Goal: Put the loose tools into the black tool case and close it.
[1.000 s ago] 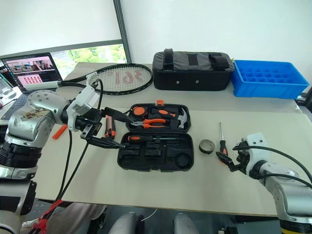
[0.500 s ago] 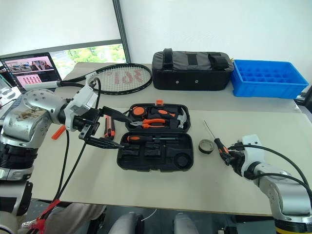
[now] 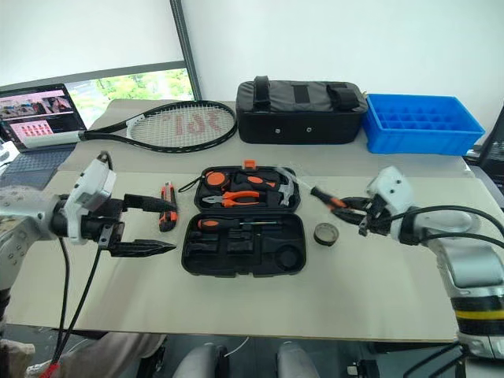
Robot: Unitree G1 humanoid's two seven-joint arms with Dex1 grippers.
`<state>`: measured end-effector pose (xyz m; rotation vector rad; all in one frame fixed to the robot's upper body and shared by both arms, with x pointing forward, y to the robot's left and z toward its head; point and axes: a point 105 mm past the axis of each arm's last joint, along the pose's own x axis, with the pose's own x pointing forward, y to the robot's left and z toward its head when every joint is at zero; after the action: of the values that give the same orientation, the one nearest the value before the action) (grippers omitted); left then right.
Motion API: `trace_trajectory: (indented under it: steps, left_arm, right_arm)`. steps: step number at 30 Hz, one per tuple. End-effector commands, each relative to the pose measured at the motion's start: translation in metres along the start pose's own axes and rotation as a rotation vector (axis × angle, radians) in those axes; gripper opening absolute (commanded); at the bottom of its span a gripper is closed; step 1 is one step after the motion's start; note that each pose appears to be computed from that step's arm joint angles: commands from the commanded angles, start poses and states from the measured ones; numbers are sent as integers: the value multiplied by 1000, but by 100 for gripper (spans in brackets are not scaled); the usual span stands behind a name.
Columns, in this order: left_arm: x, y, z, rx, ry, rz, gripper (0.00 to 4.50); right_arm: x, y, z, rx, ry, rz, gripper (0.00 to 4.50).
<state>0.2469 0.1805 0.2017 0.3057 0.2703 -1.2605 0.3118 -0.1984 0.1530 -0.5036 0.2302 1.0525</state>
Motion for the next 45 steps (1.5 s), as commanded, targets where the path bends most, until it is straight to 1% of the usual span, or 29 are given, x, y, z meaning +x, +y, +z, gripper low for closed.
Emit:
trace_trajectory:
  steps: [1, 5, 9, 14, 18, 22, 24, 25, 26, 27, 30, 32, 34, 36, 37, 40, 43, 45]
  left_arm:
    - [-15, -12, 8, 23, -9, 71, 450]
    - [-20, -19, 5, -3, -8, 102, 450]
    - [-24, -22, 5, -10, -7, 113, 450]
    - [-26, -21, 5, -12, -5, 115, 450]
    - [-26, -17, 5, -11, -2, 118, 450]
    - [-27, -13, 5, -8, -1, 121, 450]
    - [-28, -11, 5, -6, 2, 122, 450]
    - [-28, -10, 6, -4, 3, 122, 450]
    - [-28, -10, 6, -3, 4, 122, 450]
    - [-28, -9, 6, -1, 5, 123, 450]
    - [-28, -8, 6, 4, 6, 122, 450]
    - [-27, -7, 6, 7, 5, 121, 450]
    - [-27, -6, 6, 9, 6, 121, 450]
    - [-26, -4, 6, 11, 5, 119, 450]
    - [-25, -4, 6, 12, 5, 118, 450]
    - [-24, -3, 5, 15, 5, 113, 450]
    - [-23, -2, 6, 19, 5, 113, 450]
    - [-23, -1, 6, 22, 6, 113, 450]
  right_arm:
    - [12, 9, 1, -158, 17, 231, 90]
    - [31, 7, -3, -228, 34, 328, 90]
    - [53, -2, -3, -217, 40, 317, 90]
    - [65, -3, -6, -243, 58, 327, 90]
    - [71, 2, -3, -250, 43, 365, 90]
    - [74, 1, -6, -217, 64, 360, 90]
    - [74, -1, -7, -201, 74, 343, 191]
    - [73, -3, -7, -199, 73, 334, 208]
    - [72, -4, -7, -195, 73, 329, 237]
    - [70, -5, -7, -193, 71, 326, 280]
    - [64, -9, 5, -177, 22, 301, 381]
    - [62, -13, 17, -174, -36, 276, 447]
    - [61, -18, 28, -161, -90, 244, 447]
    - [64, -19, 51, -90, -232, 218, 447]
    - [65, -16, 57, -67, -276, 228, 447]
    - [73, -9, 67, 2, -366, 219, 447]
    - [84, -8, 67, 55, -388, 174, 376]
    - [93, -8, 62, 72, -365, 134, 306]
